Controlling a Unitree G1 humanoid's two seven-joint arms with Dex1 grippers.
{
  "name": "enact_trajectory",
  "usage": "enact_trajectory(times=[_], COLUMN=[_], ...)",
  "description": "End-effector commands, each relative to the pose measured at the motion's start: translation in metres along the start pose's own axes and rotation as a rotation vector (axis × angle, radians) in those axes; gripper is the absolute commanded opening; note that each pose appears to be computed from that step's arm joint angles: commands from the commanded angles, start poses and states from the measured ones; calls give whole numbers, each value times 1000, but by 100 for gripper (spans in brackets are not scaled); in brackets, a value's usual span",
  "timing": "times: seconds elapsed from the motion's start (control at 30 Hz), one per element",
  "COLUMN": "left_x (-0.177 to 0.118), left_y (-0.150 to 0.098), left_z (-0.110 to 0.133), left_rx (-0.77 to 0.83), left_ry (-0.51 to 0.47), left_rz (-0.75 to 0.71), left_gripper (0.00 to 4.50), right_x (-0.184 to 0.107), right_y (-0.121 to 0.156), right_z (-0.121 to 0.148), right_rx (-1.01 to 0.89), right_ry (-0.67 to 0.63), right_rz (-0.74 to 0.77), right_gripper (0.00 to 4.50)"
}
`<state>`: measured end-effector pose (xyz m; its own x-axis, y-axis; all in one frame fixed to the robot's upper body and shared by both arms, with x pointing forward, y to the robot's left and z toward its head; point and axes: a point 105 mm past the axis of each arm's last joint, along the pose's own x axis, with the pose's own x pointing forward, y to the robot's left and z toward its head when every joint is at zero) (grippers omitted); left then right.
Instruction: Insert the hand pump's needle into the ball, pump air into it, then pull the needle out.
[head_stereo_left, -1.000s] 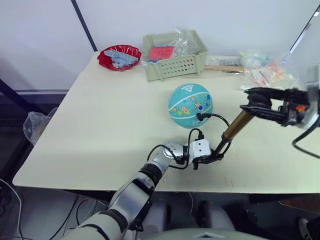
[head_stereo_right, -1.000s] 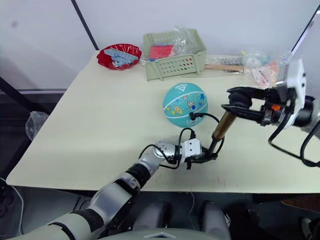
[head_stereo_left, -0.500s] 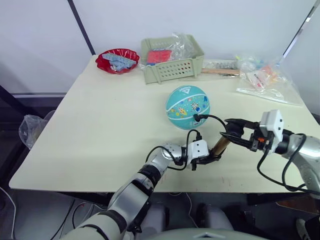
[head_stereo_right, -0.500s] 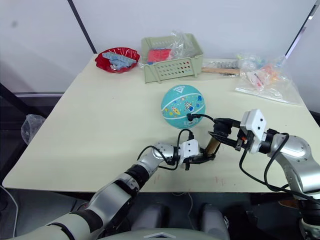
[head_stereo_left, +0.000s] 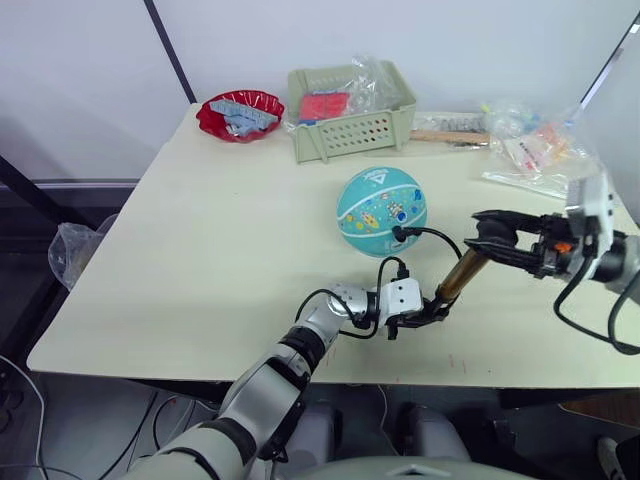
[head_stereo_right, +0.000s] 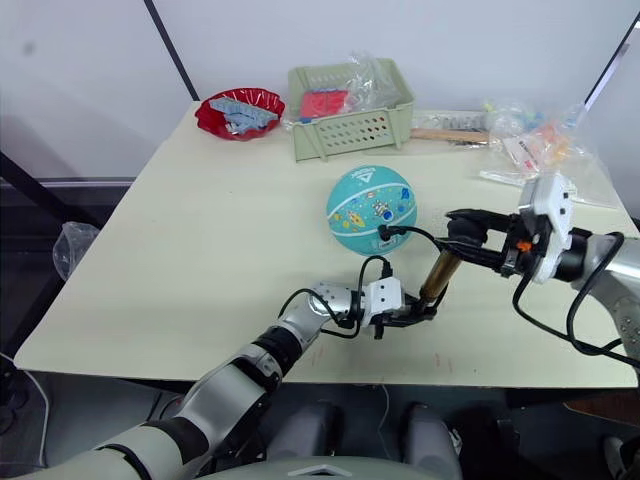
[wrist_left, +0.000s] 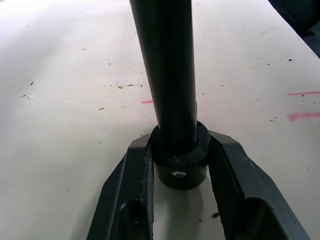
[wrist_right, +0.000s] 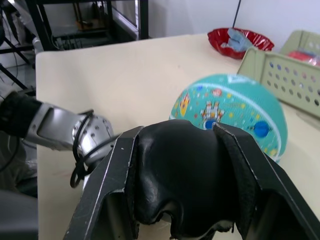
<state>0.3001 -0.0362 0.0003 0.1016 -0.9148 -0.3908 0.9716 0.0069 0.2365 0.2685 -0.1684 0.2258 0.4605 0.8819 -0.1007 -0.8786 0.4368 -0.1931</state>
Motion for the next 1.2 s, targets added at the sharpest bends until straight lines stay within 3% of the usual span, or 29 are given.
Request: enact_trajectory(times=[0.03, 0.13, 0.23, 0.3, 0.5, 0.7, 0.83, 1.03, 1.2], left_x=[-15, -15, -15, -15, -14, -15, -15, -15, -16], left_y=[-41, -41, -41, -42, -42, -41, -40, -39, -38], left_z=[-72, -72, -72, -72, -72, -73, -72, -71, -71], left_rx=[-156, -156, -157, -157, -160, -163, -163, -159, -159], left_ry=[251, 252, 252, 252, 251, 251, 250, 249, 251], left_rz=[-89, -91, -89, -89, -85, -78, -75, -75, -75], left_gripper=[107, 107, 107, 107, 107, 107, 107, 107, 107], right_x=[-17, -19, -16, -11, -4, 3, 9, 16, 13], right_y=[-8, -14, -16, -8, 0, 1, 14, 23, 20], right_z=[57, 76, 75, 51, 1, -38, -75, -99, -91], right_rx=[-156, -224, -195, -148, -38, 40, 96, 82, 13], right_ry=[-87, -112, -116, -30, 59, 32, 81, 96, 105], right_rz=[-50, -87, -94, -42, -14, -55, -31, -22, -18], right_gripper=[163, 163, 163, 163, 163, 163, 163, 163, 163])
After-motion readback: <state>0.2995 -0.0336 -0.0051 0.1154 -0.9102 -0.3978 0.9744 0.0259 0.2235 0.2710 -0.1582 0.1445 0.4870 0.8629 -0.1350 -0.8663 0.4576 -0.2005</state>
